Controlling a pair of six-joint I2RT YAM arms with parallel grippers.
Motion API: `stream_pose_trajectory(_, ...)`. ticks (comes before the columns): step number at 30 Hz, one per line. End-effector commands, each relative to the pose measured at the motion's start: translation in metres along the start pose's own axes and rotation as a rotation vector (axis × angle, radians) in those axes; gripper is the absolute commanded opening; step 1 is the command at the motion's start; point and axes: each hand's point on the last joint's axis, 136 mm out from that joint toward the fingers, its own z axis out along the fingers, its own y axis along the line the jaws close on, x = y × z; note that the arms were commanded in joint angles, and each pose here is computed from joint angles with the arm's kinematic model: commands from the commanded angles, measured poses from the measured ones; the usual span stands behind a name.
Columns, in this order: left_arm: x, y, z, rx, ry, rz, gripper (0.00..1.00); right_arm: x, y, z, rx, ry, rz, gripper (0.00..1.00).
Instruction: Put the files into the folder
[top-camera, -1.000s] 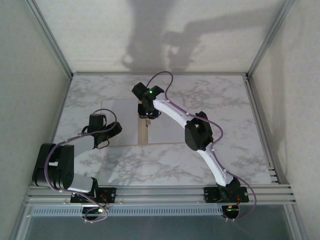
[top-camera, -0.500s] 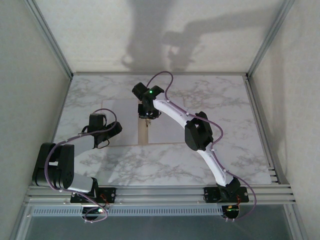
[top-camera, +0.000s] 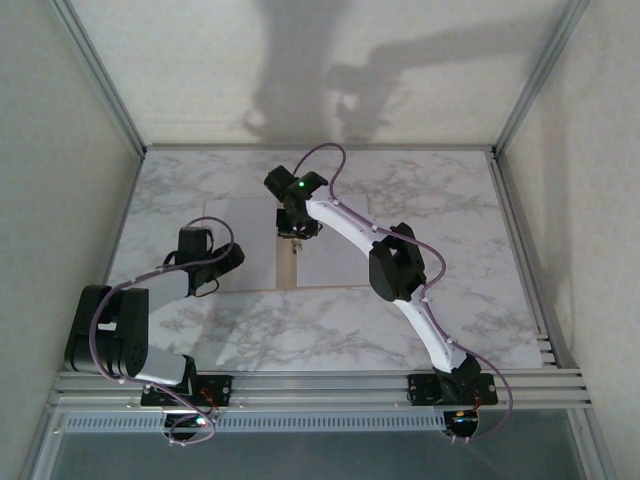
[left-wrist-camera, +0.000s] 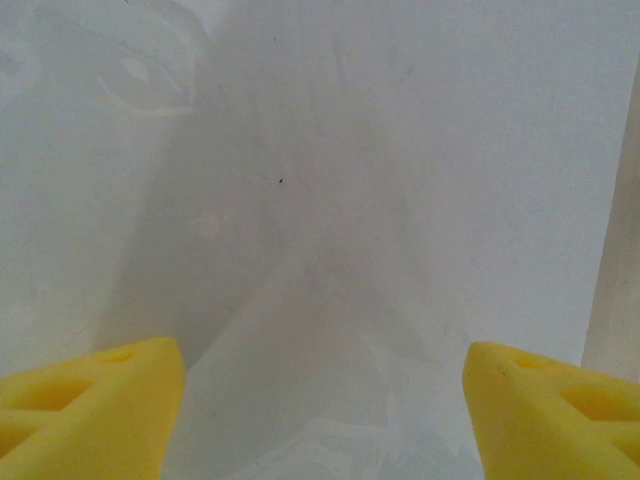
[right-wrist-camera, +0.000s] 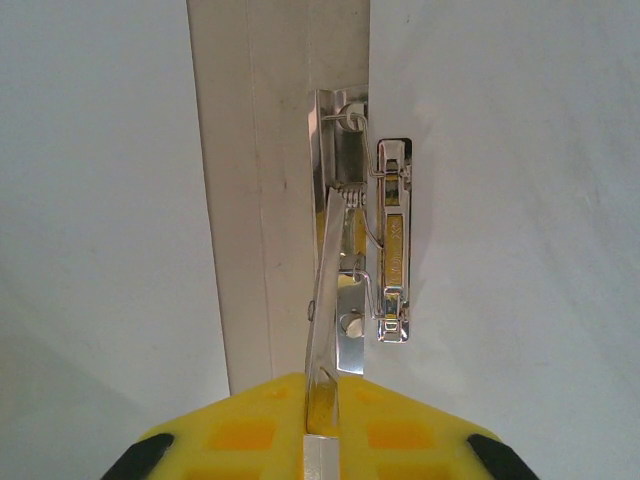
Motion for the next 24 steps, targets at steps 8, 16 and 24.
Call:
stream_pose_trajectory(8, 0.024, 0.012, 0.007, -0.03, 0.098, -0.013, 0.75, 0.013, -0.017, 0.014, 0.078, 0.053, -0.024, 0.11)
stream_pose_trajectory(16, 0.025, 0.013, 0.008, -0.033, 0.102, -0.014, 0.75, 0.018, -0.017, 0.019, 0.095, 0.064, -0.04, 0.1)
stream_pose_trajectory(24, 0.024, 0.014, 0.009, -0.042, 0.105, -0.017, 0.75, 0.02, -0.026, 0.023, 0.141, 0.069, -0.066, 0.09)
